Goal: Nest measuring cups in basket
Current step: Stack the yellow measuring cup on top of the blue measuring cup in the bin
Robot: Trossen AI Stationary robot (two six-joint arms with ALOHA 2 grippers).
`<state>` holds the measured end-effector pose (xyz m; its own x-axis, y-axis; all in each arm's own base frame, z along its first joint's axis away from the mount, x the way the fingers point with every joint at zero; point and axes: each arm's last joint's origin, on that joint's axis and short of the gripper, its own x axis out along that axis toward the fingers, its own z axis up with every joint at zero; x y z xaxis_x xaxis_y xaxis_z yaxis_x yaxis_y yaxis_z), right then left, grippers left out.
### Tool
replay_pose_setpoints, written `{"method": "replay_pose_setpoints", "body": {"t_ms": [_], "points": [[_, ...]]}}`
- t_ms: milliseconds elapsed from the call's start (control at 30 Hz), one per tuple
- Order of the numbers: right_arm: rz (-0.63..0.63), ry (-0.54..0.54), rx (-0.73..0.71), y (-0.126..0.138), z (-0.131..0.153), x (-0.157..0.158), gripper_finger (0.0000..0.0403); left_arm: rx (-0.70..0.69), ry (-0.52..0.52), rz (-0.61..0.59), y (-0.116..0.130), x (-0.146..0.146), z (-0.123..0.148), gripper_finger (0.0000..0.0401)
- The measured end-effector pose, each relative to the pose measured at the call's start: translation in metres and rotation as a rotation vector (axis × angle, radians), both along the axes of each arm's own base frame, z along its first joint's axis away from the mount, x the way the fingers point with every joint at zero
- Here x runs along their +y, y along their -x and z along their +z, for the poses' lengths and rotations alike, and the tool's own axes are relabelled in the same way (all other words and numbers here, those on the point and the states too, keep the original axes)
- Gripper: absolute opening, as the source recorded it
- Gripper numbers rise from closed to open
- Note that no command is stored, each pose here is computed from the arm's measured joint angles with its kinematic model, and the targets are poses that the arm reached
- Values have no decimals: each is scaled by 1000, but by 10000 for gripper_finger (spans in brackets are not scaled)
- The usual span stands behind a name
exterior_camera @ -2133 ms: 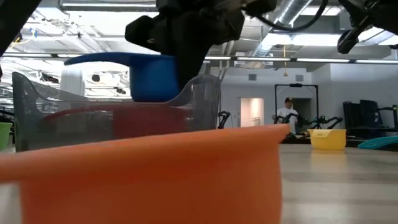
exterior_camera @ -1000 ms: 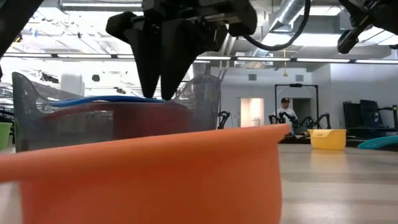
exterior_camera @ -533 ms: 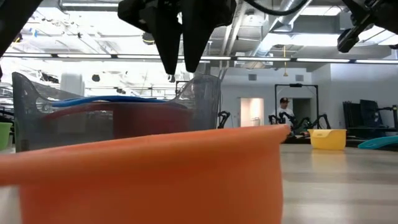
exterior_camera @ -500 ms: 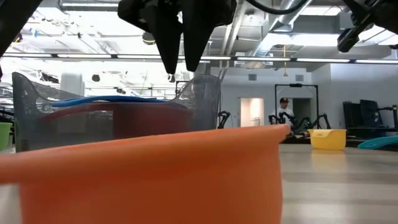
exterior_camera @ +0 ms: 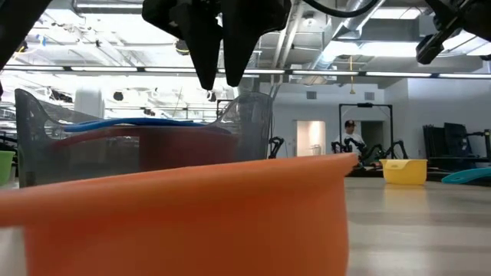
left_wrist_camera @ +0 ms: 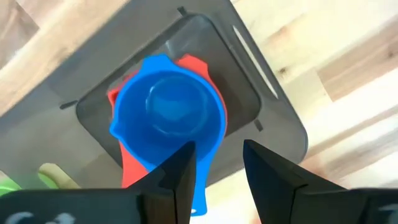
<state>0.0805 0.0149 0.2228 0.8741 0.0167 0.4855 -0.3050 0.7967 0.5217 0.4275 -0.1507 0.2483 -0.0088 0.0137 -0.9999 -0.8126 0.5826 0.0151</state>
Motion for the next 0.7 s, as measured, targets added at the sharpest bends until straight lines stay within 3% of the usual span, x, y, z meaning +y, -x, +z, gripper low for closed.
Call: {"method": "replay_pose_setpoints", "body": {"t_ms": [500, 600, 700], "points": [[23, 12, -3, 0, 0, 1, 64, 10, 149, -79, 3, -21, -1, 123], [23, 12, -3, 0, 0, 1, 64, -13, 54, -150, 3, -23, -6, 115], [23, 12, -3, 0, 0, 1, 64, -59, -58, -143, -5, -10, -8, 92]]}}
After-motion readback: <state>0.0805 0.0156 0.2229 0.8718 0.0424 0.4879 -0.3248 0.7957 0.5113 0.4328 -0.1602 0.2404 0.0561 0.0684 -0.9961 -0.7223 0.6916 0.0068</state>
